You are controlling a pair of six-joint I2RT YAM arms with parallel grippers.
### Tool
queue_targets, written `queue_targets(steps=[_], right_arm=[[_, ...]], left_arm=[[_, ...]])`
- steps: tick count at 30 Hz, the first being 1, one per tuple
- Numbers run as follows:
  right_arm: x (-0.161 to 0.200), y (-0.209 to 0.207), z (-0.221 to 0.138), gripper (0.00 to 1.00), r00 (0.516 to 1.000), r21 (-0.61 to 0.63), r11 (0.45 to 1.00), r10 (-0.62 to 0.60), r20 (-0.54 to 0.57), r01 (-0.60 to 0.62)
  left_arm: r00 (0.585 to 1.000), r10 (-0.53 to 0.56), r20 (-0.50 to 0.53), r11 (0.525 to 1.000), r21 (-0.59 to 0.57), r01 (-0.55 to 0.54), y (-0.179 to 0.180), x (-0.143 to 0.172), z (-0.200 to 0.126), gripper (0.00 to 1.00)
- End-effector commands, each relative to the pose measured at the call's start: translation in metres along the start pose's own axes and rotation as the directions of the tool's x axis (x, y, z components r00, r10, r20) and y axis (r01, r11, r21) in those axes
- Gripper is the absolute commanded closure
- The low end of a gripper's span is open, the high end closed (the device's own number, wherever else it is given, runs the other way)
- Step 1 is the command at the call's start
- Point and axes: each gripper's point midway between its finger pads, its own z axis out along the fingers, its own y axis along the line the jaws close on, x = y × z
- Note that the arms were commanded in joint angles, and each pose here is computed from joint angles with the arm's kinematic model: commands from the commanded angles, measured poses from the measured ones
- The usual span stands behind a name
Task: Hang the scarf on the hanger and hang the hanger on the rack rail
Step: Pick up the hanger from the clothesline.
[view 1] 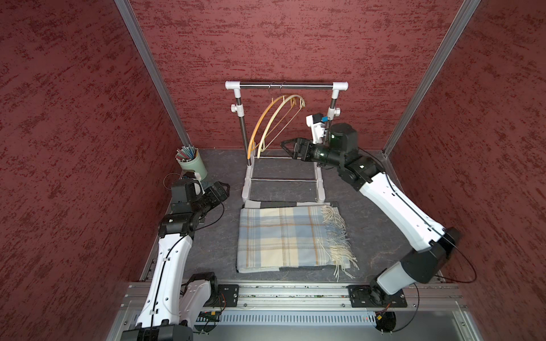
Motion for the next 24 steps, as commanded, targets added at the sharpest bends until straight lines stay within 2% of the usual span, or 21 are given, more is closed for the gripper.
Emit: queue_targets(steps=[1, 4, 8, 15, 17, 22, 23, 24], right_arm=[[-0.004, 0.022, 0.023, 0.16, 0.998, -0.083, 0.996, 0.021, -0.055, -0.025], [-0.009, 0.014, 0.054, 0.18, 0.996, -0.053, 0.999, 0.007, -0.09, -0.011], [-0.02, 0.004, 0.081, 0.22, 0.998, -0.045, 0.999, 0.018, -0.061, -0.021], [-0.025, -0.005, 0.098, 0.41, 0.998, -0.042, 0.998, 0.049, -0.027, -0.05], [-0.026, -0.006, 0.099, 0.51, 0.999, -0.044, 0.998, 0.047, -0.024, -0.048], [-0.026, -0.001, 0.095, 0.95, 0.999, -0.056, 0.998, 0.035, -0.03, -0.036], [-0.027, 0.002, 0.093, 0.99, 0.999, -0.064, 0.998, 0.028, -0.029, -0.03], [-0.028, 0.004, 0.091, 1.0, 0.999, -0.069, 0.997, 0.018, -0.027, -0.02]], left_arm=[[1.0, 0.009, -0.005, 0.998, 0.055, -0.009, -0.013, -0.003, -0.009, 0.0], [0.999, 0.029, 0.02, 0.994, 0.107, -0.031, -0.023, -0.004, -0.017, 0.0], [0.999, 0.046, 0.026, 0.993, 0.109, -0.049, -0.026, -0.003, -0.025, 0.0], [0.998, 0.054, 0.015, 0.993, 0.101, -0.056, -0.025, -0.001, -0.03, 0.0], [0.998, 0.055, 0.015, 0.994, 0.098, -0.056, -0.025, 0.0, -0.031, 0.0], [0.999, 0.046, 0.018, 0.994, 0.097, -0.048, -0.023, 0.001, -0.033, 0.0], [0.999, 0.044, 0.021, 0.994, 0.1, -0.046, -0.024, 0.001, -0.034, 0.0], [0.999, 0.043, 0.022, 0.994, 0.103, -0.045, -0.025, 0.001, -0.034, 0.0]])
